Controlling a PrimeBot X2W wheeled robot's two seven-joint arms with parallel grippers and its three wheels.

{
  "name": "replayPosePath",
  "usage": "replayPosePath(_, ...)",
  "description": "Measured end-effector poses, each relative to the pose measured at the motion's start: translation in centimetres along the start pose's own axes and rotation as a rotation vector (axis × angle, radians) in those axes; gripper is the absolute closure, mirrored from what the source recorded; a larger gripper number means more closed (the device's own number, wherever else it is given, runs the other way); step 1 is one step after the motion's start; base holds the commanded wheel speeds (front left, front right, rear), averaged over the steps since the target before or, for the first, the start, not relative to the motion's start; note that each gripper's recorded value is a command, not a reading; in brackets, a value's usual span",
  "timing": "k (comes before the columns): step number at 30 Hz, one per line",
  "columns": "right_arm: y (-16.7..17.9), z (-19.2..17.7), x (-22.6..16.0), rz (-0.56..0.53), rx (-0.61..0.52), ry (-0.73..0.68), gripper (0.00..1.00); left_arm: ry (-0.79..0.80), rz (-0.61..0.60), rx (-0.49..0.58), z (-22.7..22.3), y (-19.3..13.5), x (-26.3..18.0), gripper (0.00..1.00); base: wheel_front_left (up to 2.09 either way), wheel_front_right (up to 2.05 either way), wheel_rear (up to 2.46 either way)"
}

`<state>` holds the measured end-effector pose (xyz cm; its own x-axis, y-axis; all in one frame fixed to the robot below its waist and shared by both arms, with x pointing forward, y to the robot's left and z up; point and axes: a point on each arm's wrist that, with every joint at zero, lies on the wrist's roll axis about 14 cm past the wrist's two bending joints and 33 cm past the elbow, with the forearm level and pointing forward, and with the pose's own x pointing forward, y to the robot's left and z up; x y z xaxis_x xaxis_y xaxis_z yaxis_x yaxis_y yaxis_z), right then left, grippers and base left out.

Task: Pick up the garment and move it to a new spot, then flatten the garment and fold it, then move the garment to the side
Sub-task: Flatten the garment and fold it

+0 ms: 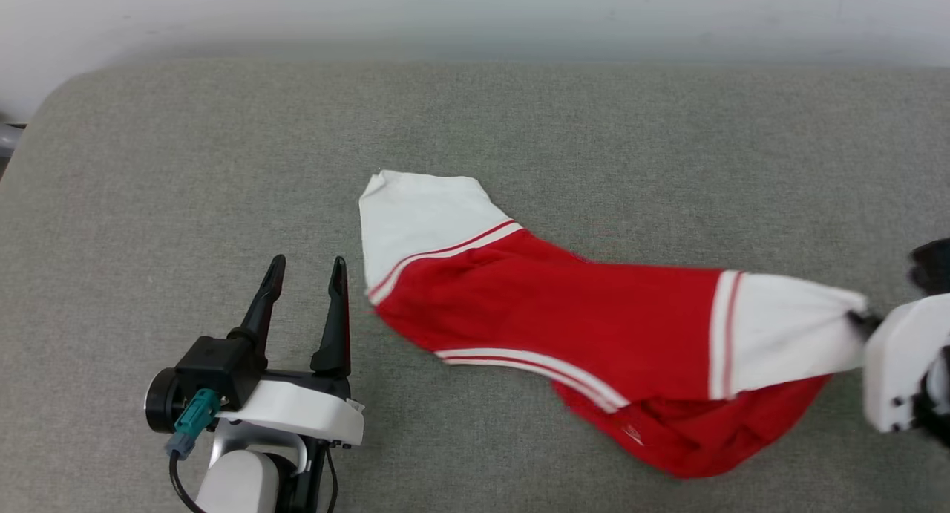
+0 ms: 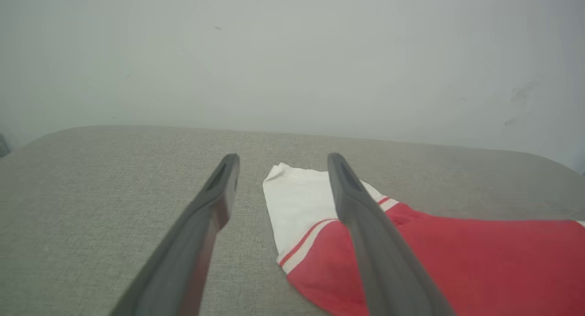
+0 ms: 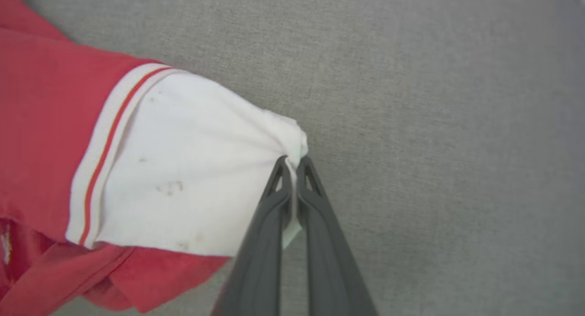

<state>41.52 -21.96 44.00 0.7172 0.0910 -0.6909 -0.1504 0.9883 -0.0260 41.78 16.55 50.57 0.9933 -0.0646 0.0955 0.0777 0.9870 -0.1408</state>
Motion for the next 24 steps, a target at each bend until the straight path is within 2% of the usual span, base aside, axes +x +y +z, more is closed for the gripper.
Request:
replayPosePath(5, -5.8, 1.2, -0.7, -0.158, 0.011, -0.049, 1.00, 0.012, -0.007, -0.009, -0.6, -0.2, 0.2, 0.00, 0.00, 0.00, 0.00)
replayPosePath(9, -9.1, -0.6, -0.2, -0.237, 0.085, -0.041, 1.00, 0.021, -0.010, -0.005, -0.9, -0.2, 0.5, 0.00, 0.00, 0.00, 0.00)
replayPosePath(13, -9.4, -4.3, 1.2, -0.250, 0.168, -0.001, 1.00, 0.029, -0.007, -0.006, -1.2, -0.1, 0.5, 0.00, 0.00, 0.00, 0.00)
replayPosePath(16, -9.2, -6.0, 1.8, -0.253, 0.238, -0.022, 1.00, 0.031, -0.006, -0.006, -1.3, -0.1, 0.5, 0.00, 0.00, 0.00, 0.00)
replayPosePath(17, -9.1, -6.3, 1.9, -0.255, 0.258, -0.037, 0.65, 0.033, -0.006, -0.005, -1.4, 0.0, 0.5, 0.00, 0.00, 0.00, 0.00)
replayPosePath(18, -8.9, -6.3, 2.1, -0.253, 0.277, -0.064, 0.00, 0.033, -0.006, -0.002, -1.4, -0.1, 0.4, 0.00, 0.00, 0.00, 0.00)
replayPosePath(24, -9.1, -3.1, 0.8, -0.291, 0.309, -0.342, 0.00, 0.032, -0.008, -0.002, -1.2, -0.2, 0.0, 0.00, 0.00, 0.00, 0.00)
